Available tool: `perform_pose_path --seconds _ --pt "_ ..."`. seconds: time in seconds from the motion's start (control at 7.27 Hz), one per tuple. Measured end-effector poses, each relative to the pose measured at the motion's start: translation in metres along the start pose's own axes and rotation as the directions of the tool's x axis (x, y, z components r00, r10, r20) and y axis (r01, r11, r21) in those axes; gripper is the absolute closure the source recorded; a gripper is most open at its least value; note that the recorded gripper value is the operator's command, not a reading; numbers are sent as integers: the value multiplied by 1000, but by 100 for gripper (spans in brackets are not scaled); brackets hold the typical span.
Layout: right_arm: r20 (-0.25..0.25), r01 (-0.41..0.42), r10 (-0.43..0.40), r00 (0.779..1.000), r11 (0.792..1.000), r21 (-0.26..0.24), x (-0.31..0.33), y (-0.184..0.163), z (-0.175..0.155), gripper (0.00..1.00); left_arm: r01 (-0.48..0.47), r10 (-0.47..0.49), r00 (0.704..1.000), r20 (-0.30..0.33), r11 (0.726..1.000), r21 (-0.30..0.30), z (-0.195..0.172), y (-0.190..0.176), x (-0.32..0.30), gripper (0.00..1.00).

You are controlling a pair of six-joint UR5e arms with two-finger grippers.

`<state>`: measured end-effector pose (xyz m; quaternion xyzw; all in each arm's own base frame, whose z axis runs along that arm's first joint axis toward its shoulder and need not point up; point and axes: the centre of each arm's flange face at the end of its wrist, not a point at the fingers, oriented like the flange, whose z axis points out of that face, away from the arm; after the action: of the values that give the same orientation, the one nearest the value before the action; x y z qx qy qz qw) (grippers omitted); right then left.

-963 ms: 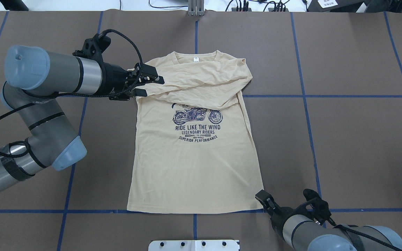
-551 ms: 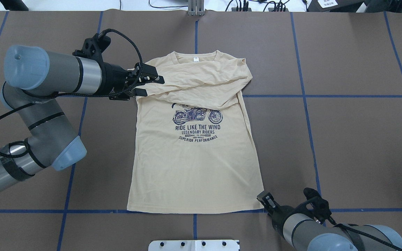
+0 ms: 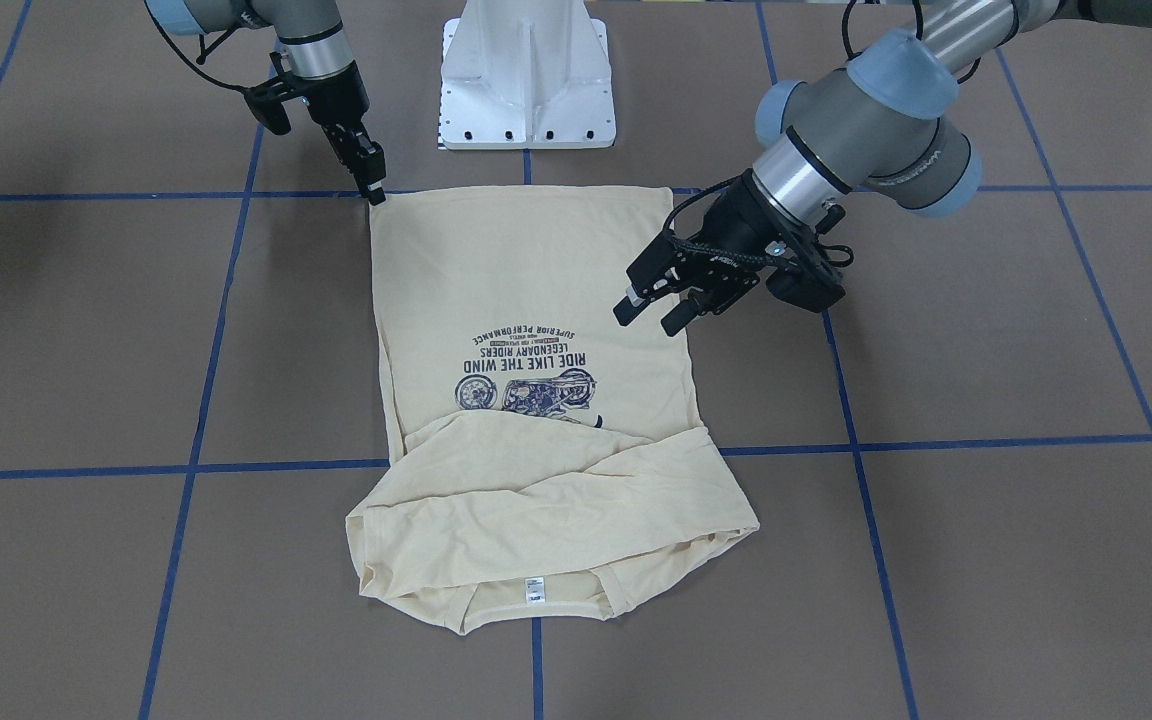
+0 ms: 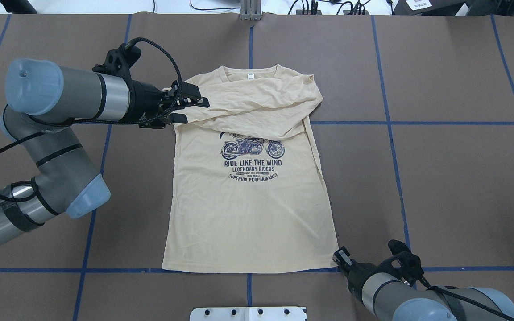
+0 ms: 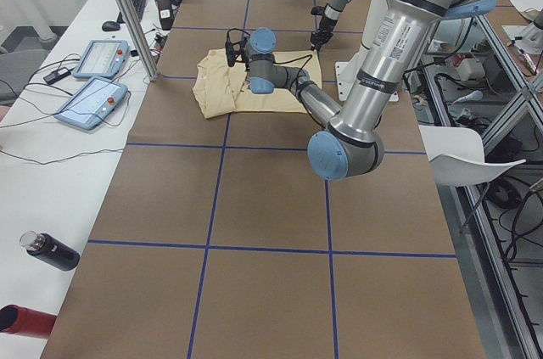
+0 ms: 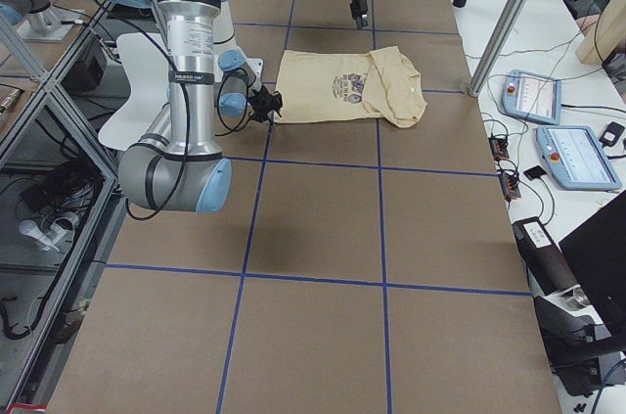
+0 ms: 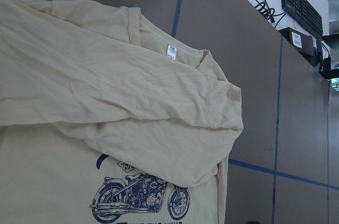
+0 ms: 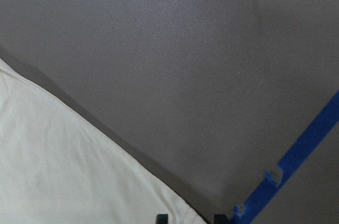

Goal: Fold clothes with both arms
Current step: 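Move the left gripper to the hem corner and grasp both hem corners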

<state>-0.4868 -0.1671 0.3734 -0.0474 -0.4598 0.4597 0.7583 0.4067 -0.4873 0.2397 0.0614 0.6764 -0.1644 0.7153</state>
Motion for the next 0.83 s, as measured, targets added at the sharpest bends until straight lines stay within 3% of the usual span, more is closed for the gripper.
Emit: perform_pose_path --seconds 0.55,0.83 --pt "18 -17 17 1000 1000 -5 -11 -5 -12 100 11 -11 1000 16 1000 -4 -5 4 -11 20" --pt "-5 -1 1 1000 1000 -8 -2 1 -14 100 39 -36 994 99 999 -35 0 38 -42 21"
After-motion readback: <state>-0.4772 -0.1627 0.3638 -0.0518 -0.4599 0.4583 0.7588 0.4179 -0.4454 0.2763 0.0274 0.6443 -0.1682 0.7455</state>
